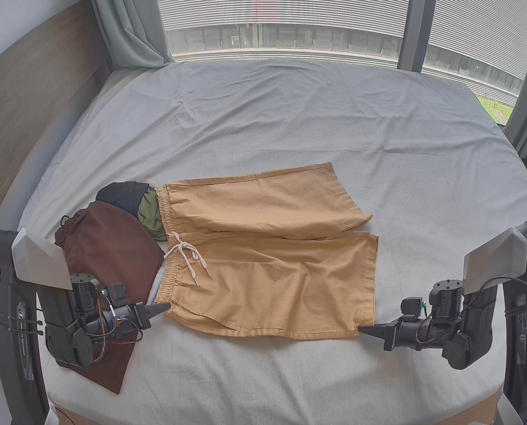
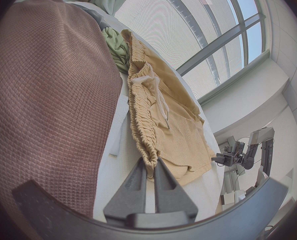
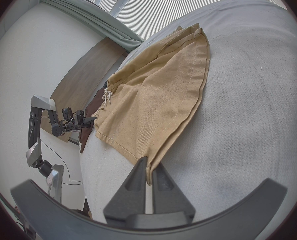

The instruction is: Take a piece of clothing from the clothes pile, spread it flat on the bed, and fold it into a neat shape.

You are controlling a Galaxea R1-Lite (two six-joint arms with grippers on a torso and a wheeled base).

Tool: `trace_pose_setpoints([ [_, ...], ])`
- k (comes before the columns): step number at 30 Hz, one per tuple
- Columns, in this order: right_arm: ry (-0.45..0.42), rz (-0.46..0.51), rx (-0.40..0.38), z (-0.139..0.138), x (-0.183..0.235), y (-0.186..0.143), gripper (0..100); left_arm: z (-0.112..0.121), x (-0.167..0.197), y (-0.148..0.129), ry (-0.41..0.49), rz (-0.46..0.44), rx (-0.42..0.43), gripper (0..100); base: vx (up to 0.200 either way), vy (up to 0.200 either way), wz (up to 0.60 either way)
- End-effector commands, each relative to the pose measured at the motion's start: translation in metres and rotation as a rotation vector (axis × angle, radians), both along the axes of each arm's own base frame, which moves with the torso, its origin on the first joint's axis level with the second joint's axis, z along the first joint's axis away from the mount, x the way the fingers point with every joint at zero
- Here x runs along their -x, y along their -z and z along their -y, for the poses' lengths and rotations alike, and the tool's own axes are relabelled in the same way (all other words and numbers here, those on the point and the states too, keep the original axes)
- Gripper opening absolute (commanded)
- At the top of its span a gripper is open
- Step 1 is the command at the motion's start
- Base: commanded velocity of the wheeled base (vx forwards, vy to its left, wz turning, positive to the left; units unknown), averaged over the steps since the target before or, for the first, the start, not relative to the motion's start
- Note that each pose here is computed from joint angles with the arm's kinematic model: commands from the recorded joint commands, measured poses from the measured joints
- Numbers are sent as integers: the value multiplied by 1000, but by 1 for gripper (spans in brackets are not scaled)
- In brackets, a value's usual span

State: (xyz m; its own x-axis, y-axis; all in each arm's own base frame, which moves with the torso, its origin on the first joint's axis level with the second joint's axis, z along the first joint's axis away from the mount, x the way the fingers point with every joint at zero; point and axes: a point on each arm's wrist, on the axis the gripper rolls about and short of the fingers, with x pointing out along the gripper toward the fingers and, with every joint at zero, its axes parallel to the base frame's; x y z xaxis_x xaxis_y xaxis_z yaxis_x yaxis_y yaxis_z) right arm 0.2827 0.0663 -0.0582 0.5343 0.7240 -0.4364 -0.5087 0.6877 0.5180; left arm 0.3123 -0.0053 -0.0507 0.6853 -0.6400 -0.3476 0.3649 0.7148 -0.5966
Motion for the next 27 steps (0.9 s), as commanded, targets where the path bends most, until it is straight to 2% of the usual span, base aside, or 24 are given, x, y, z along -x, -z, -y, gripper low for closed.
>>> trace_pose_setpoints([
  [1, 1, 3, 2, 1, 1, -2, 0, 0, 2, -1, -1, -3, 1, 0, 0, 0, 0],
  [8, -1, -4, 14, 2, 8, -4, 0, -7, 12, -3, 14, 9, -31, 0, 0, 0, 0],
  [14, -9, 3, 25, 3, 12, -7, 0, -13, 27, -9, 78, 7, -10, 0, 0, 0, 0],
  [20, -46, 35, 79, 5, 19, -5, 0, -17, 39, -8, 118, 18, -34, 0, 0, 0, 0],
  [27, -66, 42, 102, 6, 26, -6, 0, -16, 55, -12, 138, 7, -54, 0, 0, 0, 0],
])
